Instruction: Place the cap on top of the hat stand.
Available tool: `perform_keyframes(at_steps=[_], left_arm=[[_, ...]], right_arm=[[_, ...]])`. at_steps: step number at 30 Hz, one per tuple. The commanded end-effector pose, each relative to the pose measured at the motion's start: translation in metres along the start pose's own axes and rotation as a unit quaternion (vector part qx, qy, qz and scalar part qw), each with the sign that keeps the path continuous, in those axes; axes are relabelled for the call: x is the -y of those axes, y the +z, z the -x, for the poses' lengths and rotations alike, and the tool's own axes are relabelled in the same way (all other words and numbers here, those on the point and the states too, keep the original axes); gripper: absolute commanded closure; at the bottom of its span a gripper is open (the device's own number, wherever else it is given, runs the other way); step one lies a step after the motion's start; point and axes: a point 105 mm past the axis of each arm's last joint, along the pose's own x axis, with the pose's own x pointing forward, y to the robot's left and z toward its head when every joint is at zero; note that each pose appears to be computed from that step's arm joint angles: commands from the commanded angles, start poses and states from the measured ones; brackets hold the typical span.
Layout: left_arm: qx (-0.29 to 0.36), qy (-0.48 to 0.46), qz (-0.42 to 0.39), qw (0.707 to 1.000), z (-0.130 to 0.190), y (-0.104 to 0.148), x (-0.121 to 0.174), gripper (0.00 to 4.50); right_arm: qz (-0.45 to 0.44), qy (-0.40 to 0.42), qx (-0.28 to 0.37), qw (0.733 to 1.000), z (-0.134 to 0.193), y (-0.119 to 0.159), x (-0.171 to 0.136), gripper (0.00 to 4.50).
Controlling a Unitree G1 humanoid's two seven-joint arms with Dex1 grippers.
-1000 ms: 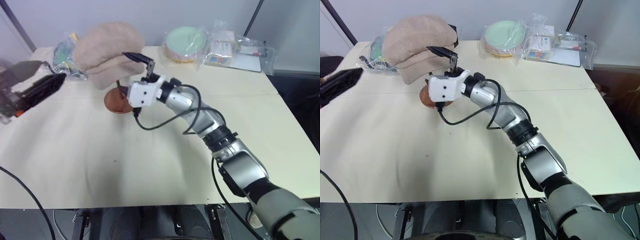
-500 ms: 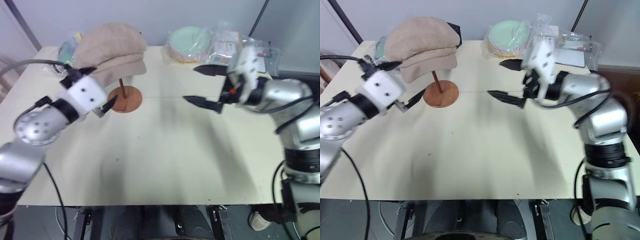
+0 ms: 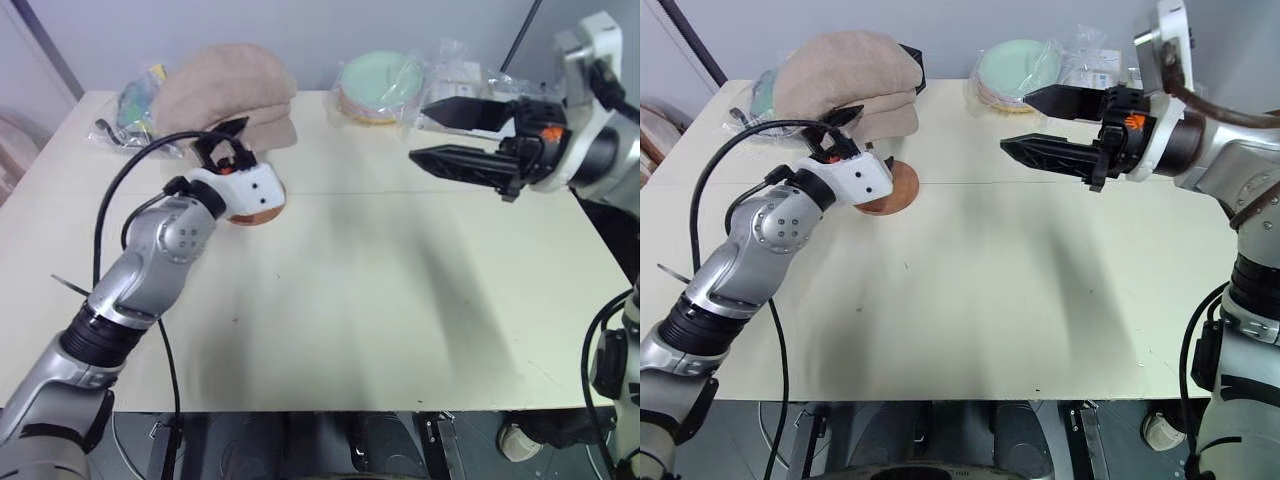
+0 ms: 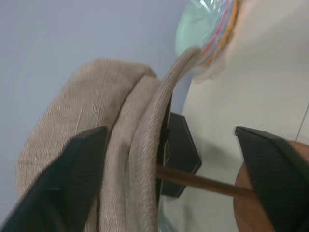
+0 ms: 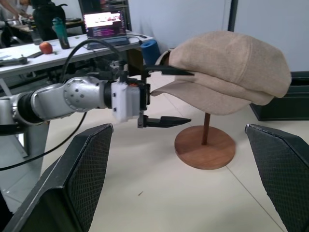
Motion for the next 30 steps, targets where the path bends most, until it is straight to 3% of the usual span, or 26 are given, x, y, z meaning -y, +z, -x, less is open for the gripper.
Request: perform_keyframes(at_steps=[1, 6, 10, 15, 25, 30], left_arm=[[0.009, 0.021, -0.007, 1.000, 0.006, 0.001, -0.012, 2.00], [0.030, 0.026, -0.018, 0.999, 0.018, -0.006, -0.020, 4.44], [0.092, 0.050, -0.050, 0.993, 0.034, -0.012, -0.039, 4.44], [0.164, 0.005, -0.082, 0.983, 0.053, -0.031, -0.049, 4.44], [0.189, -0.124, -0.233, 0.946, 0.056, -0.067, -0.057, 4.44], [0.195, -0.139, -0.245, 0.940, 0.049, -0.072, -0.049, 4.44]], right_arm=[[0.034, -0.007, 0.001, 0.999, 0.004, 0.006, -0.004, 0.00], [0.033, -0.012, 0.006, 0.999, 0.005, 0.007, -0.003, 0.00], [0.033, -0.014, 0.003, 0.999, 0.004, 0.004, 0.000, 0.00], [0.031, -0.015, 0.001, 0.999, 0.001, 0.001, 0.004, 0.00], [0.031, -0.020, -0.002, 0.999, -0.003, -0.002, 0.012, 0.00], [0.032, -0.030, -0.001, 0.999, -0.002, -0.005, 0.013, 0.00]])
